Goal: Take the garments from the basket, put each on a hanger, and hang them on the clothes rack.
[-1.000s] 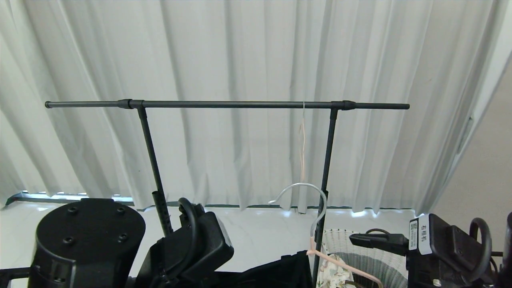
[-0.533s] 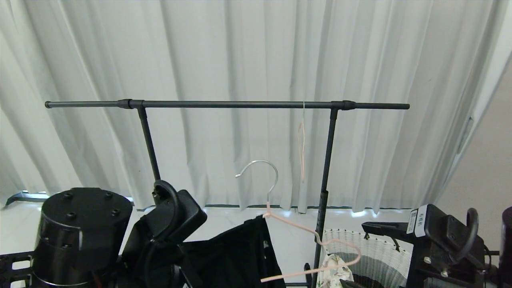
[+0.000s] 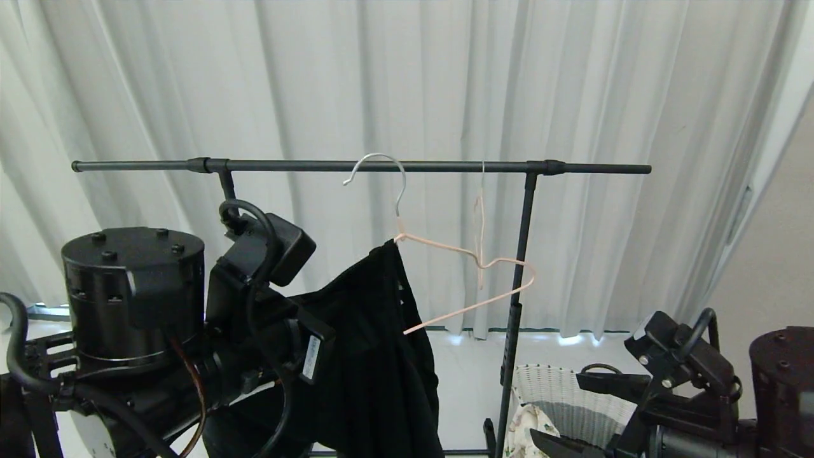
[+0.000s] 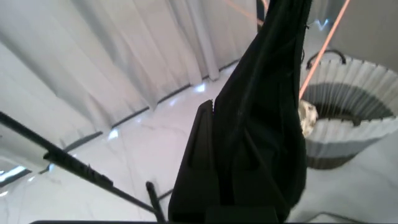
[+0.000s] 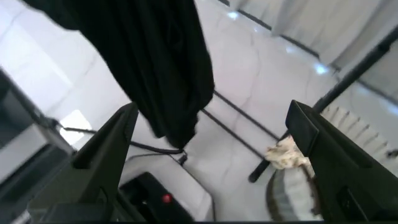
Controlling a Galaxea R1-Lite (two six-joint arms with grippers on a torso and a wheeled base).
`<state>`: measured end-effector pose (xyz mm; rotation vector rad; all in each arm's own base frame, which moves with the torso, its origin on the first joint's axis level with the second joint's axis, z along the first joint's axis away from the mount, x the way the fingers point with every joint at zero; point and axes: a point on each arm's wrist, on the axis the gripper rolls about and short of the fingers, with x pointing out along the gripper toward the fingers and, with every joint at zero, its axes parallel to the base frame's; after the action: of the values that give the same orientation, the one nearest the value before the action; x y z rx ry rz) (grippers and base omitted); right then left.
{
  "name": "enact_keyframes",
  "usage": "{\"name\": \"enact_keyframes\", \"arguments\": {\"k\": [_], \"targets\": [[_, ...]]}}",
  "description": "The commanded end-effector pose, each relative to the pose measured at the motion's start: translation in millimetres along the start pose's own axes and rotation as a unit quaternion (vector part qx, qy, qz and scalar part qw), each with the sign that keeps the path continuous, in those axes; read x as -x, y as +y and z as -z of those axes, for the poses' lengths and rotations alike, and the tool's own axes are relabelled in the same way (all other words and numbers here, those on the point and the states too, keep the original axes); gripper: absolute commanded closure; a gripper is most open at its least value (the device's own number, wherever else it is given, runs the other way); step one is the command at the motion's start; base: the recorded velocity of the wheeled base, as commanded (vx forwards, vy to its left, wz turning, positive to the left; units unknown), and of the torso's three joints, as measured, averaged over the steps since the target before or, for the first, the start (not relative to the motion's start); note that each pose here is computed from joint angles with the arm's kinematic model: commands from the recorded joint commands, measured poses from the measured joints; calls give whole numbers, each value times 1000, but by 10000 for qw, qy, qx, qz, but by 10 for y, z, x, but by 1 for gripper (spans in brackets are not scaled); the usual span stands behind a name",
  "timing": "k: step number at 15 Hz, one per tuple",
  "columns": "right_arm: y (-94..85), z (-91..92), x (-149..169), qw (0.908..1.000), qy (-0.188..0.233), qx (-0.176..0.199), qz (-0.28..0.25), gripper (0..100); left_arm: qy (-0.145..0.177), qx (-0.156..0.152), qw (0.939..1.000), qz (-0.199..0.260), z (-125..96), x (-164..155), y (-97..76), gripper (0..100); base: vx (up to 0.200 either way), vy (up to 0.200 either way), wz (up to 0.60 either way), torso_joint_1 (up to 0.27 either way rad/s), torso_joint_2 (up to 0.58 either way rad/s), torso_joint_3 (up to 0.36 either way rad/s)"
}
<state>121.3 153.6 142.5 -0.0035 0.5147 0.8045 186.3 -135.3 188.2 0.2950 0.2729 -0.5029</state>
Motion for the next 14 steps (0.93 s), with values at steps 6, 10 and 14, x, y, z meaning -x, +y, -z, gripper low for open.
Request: {"name": "enact_keyframes", "arguments": {"k": [6, 10, 14], "targets": [[321, -143, -795, 9884, -323, -1392, 518, 0, -396, 43, 9992, -44, -248, -39, 33, 100, 0, 0, 0, 0, 0, 0], [395, -180, -935, 9887, -358, -1376, 469, 0, -490, 49, 9988, 1, -290, -19, 31, 100, 0, 0, 0, 0, 0, 0], [380, -162, -969, 9887, -340, -1372, 508, 0, -600, 46, 9980, 183, -311, 40, 11, 100, 0, 0, 0, 0, 0, 0]]}}
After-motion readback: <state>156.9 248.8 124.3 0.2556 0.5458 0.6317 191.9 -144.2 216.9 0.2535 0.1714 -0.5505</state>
